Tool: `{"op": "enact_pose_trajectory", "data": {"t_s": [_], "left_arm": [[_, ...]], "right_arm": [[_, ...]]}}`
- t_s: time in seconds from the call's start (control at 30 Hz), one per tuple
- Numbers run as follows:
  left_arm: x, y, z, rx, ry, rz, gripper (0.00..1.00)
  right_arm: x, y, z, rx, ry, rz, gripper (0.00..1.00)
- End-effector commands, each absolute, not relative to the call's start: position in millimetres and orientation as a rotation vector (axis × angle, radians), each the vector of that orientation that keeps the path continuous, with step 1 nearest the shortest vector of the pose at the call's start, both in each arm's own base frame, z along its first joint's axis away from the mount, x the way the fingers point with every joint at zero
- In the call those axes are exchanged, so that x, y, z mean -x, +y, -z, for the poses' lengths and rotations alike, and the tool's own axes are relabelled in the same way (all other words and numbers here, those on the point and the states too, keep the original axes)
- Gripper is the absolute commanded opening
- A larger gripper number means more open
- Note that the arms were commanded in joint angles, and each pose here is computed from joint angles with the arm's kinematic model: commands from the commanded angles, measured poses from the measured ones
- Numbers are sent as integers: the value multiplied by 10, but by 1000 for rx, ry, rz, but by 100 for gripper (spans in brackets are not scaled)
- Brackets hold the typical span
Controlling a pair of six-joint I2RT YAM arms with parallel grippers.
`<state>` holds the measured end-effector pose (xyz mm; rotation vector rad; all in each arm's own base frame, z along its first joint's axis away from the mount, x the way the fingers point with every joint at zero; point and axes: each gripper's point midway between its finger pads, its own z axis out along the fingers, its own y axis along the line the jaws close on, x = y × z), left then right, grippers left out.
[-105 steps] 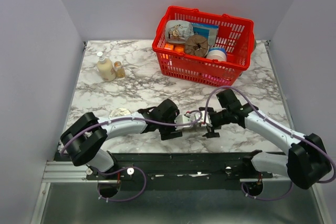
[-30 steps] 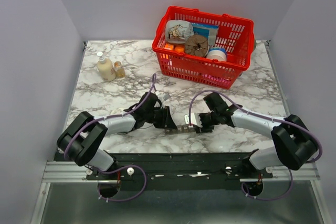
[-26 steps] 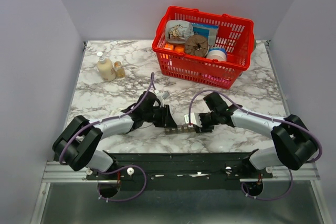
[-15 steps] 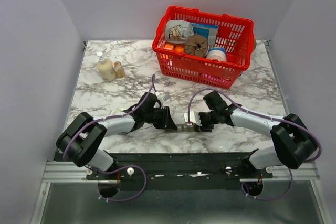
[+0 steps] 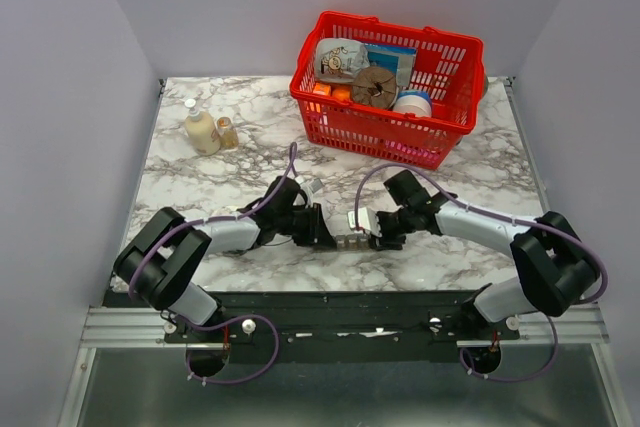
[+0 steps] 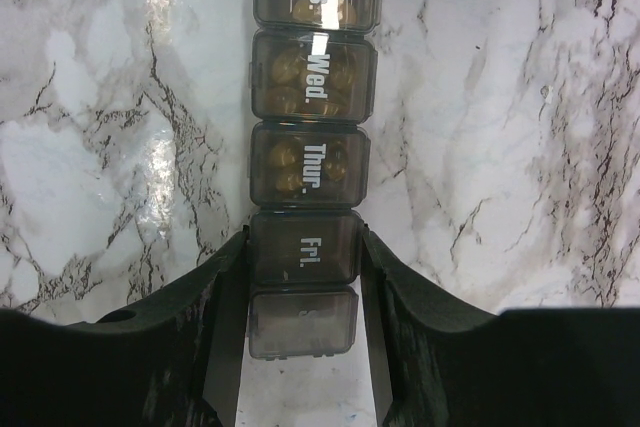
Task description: Sort the pills into containers
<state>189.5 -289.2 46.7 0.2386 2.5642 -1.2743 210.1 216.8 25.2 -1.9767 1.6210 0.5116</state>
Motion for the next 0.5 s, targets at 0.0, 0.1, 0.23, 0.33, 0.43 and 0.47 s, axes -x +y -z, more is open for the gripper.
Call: {"op": "enact_pose_trajectory", "data": {"t_s": [0.0, 0.1, 0.23, 0.33, 0.43, 0.47], "left_arm": [[-1847, -2603, -28, -170, 2706, 1052, 27], [-1825, -2564, 23, -167, 2720, 1048, 27], [-1800, -2525, 83, -170, 2741, 1032, 26], [-1797, -2505, 106, -178, 2747, 1011, 25], [-1771, -2480, 146, -185, 2768, 994, 25], [-1765, -2464, 161, -193, 2774, 982, 25]], "right_arm": [[-1955, 2272, -300, 1978, 1688, -676, 43], [-1902, 2267, -260, 1986, 1730, -723, 42], [-1882, 2287, -262, 1966, 1774, -773, 42], [-1890, 2274, -244, 1949, 1819, -792, 42], [-1913, 2260, -223, 1929, 1857, -807, 43], [-1930, 2245, -218, 1921, 1869, -807, 44]]}}
